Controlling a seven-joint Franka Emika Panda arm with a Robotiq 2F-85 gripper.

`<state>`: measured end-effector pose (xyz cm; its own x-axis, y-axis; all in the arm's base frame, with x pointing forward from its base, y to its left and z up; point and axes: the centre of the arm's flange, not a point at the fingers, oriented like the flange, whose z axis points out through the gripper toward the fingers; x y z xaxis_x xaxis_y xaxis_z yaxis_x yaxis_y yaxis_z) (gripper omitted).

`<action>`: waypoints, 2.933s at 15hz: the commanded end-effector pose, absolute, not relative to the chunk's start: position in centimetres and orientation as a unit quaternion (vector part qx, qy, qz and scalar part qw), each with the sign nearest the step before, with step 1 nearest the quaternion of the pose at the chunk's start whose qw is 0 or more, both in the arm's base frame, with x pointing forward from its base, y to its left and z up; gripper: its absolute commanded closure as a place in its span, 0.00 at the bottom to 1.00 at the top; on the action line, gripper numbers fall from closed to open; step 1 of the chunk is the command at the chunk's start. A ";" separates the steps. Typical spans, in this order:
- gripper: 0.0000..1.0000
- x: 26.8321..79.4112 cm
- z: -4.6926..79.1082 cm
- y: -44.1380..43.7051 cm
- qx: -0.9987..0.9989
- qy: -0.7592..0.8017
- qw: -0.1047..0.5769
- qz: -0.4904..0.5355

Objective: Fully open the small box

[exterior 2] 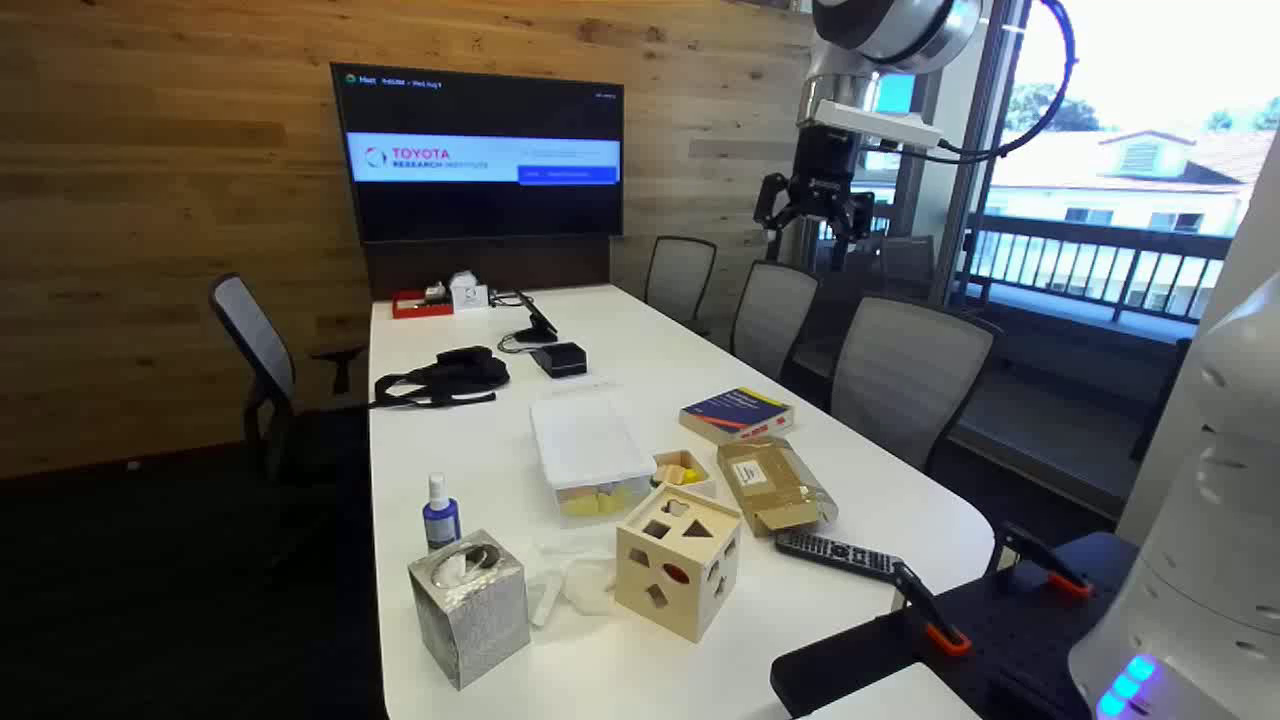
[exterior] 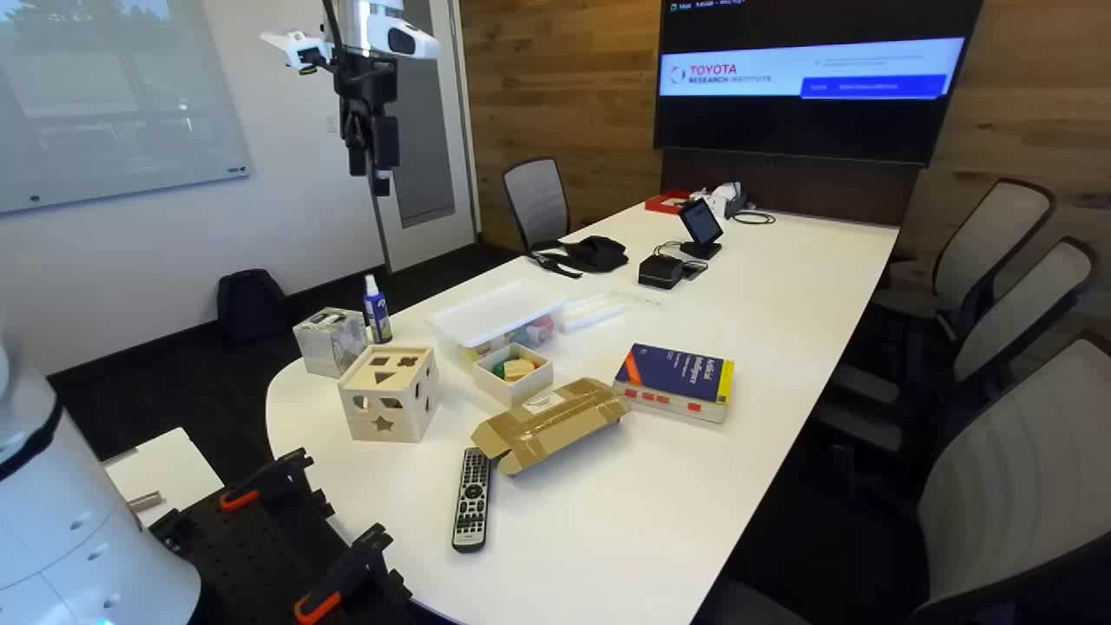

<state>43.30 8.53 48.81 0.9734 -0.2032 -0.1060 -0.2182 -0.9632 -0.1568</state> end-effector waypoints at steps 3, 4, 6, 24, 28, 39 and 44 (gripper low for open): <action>0.00 43.3 48.8 8.5 -0.990 0.106 0.084 0.044; 0.00 44.4 48.9 8.0 -0.989 0.102 0.091 0.052; 0.00 46.5 48.9 6.1 -0.990 0.078 0.108 0.040; 0.00 57.3 21.0 -21.4 -0.918 0.016 0.393 0.047; 0.00 58.0 15.3 -22.7 -0.903 0.068 0.423 0.037; 0.00 59.6 3.0 -22.5 -0.896 0.154 0.413 0.056; 0.00 59.6 -0.5 -22.7 -0.893 0.192 0.401 0.075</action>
